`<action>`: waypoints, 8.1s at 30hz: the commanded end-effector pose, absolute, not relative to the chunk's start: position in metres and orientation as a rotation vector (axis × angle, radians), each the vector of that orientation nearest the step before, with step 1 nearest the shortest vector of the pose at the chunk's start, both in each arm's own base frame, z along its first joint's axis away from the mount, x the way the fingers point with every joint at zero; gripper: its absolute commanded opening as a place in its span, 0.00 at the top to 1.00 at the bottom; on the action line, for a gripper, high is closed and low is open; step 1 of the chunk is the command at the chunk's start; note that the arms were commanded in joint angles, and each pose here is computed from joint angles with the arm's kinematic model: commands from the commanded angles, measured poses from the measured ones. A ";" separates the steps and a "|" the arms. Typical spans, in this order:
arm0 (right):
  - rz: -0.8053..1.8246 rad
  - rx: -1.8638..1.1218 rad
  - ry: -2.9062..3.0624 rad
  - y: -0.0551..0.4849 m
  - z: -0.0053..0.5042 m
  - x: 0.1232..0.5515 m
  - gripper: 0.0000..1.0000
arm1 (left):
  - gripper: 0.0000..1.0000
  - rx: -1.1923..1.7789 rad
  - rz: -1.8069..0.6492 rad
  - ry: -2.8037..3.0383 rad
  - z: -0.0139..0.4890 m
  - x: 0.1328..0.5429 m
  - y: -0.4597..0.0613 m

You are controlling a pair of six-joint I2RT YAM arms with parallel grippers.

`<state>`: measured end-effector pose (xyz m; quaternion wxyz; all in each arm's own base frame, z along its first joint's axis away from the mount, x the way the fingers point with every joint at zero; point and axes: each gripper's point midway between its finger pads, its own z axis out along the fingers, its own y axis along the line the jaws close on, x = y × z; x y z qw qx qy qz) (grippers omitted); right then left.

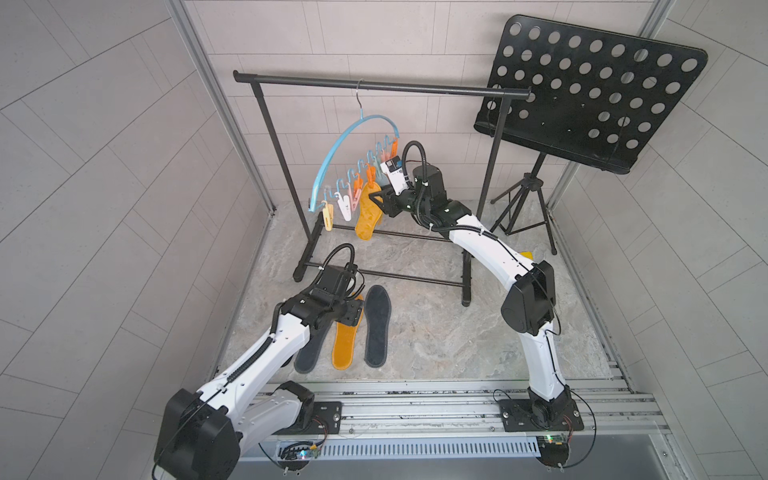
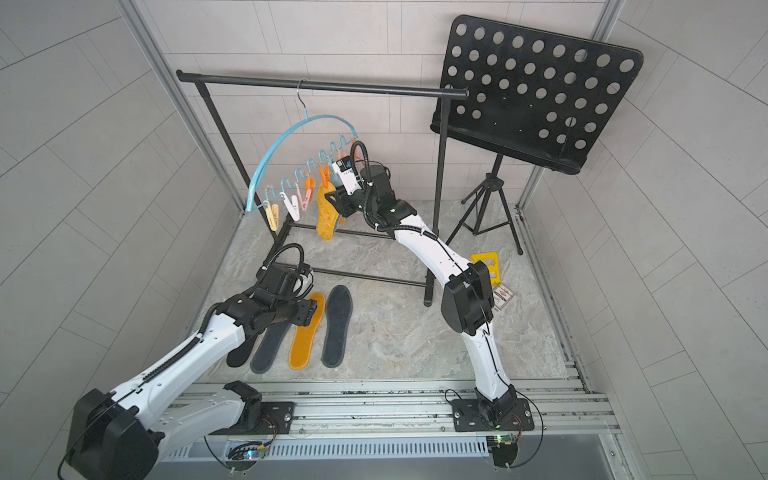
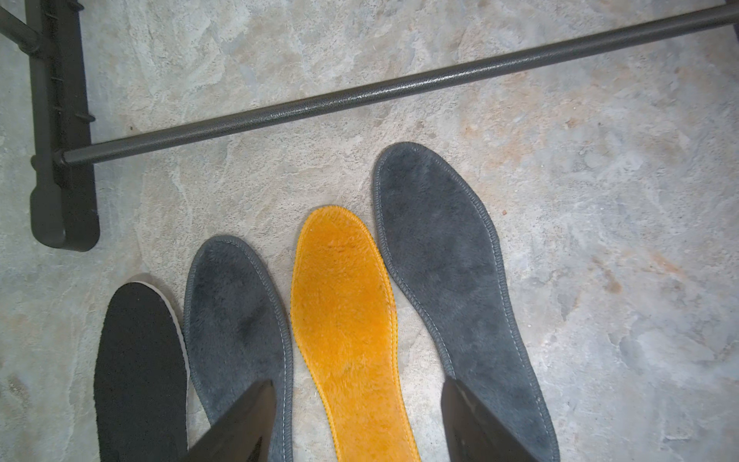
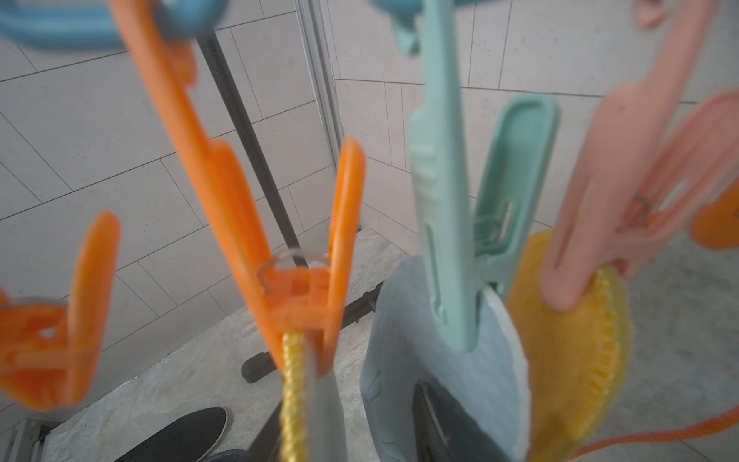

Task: Take the shoe insoles off the hanger
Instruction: Remove the insole from the hanger, then place the insole at the center of the board, then remove the insole from the hanger.

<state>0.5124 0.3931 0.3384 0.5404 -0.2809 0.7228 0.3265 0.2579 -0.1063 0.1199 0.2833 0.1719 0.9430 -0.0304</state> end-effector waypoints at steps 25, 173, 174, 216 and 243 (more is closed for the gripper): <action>1.120 -0.474 1.369 0.453 0.321 0.544 0.58 | 0.28 0.579 -0.017 2.524 0.112 0.245 -0.116; 0.500 -0.508 2.244 0.135 0.157 0.212 0.55 | 0.40 0.369 -0.373 2.444 0.137 0.238 -0.132; 0.511 -0.519 2.256 0.137 0.154 0.213 0.55 | 0.40 0.373 -0.373 2.445 0.137 0.238 -0.132; 1.024 -0.513 1.611 0.383 0.325 0.549 0.51 | 0.40 0.374 -0.312 2.460 0.136 0.237 -0.125; 1.269 -0.399 1.281 0.416 0.302 0.563 0.96 | 0.40 0.404 -0.301 2.501 0.129 0.239 -0.126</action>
